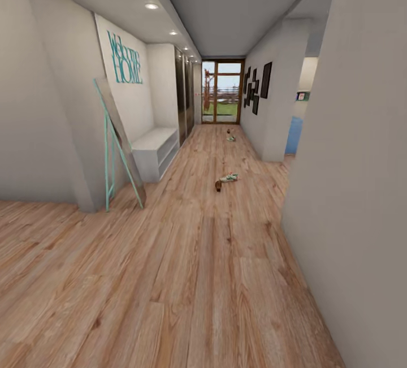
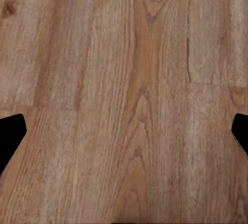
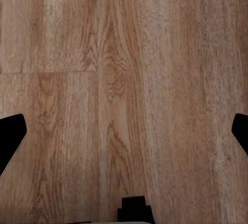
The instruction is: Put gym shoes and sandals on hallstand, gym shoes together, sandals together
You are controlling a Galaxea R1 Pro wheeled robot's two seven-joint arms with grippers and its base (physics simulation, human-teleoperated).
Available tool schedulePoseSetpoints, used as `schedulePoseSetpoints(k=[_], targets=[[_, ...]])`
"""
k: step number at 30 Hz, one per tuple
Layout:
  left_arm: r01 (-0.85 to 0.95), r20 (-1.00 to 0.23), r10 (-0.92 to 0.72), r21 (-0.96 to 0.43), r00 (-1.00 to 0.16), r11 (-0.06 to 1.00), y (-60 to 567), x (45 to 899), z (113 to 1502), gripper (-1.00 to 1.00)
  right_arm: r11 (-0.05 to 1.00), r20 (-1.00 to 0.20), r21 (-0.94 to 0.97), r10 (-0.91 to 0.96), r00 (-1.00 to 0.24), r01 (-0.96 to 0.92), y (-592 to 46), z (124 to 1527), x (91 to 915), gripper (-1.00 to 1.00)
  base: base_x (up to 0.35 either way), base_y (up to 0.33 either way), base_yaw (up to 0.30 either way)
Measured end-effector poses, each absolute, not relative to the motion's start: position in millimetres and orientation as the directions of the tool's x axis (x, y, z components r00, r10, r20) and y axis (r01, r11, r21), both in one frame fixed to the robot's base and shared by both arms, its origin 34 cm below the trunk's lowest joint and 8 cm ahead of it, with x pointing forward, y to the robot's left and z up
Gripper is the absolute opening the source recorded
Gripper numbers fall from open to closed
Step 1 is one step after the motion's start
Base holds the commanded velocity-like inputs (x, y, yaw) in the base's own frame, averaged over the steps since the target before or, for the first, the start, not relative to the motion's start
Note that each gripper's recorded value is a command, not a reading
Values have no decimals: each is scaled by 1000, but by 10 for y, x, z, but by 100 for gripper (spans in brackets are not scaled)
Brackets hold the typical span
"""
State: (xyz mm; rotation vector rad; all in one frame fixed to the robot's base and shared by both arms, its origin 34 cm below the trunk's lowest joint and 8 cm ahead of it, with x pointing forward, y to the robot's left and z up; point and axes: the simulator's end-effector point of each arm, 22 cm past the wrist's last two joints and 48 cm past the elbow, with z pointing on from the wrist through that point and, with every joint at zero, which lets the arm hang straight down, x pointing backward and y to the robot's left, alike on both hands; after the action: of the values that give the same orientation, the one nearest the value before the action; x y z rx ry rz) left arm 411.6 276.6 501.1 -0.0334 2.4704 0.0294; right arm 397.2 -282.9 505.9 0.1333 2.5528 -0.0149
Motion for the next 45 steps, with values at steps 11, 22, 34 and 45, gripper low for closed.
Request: schedulePoseSetpoints(k=[11,22,34,45], targets=[[-31,-621,-16,13,-784,999,2765,4111,5008,100,995,-551,17,89,-830,95,-2828,5054,3964,100,335,0,-5],[-31,-621,-16,13,-784,999,2764,4110,5007,100,995,-550,16,89,-830,96,-2831,5052,3960,100,335,0,0],[-31,-620,-16,13,-785,999,2765,4104,5004,100,995,-551,16,89,-830,96,-2822,5055,3966,100,335,0,0],[-31,-618,-16,14,-786,999,2767,4098,5001,100,995,-551,16,88,-830,95,-2818,5055,3966,100,335,0,0]])
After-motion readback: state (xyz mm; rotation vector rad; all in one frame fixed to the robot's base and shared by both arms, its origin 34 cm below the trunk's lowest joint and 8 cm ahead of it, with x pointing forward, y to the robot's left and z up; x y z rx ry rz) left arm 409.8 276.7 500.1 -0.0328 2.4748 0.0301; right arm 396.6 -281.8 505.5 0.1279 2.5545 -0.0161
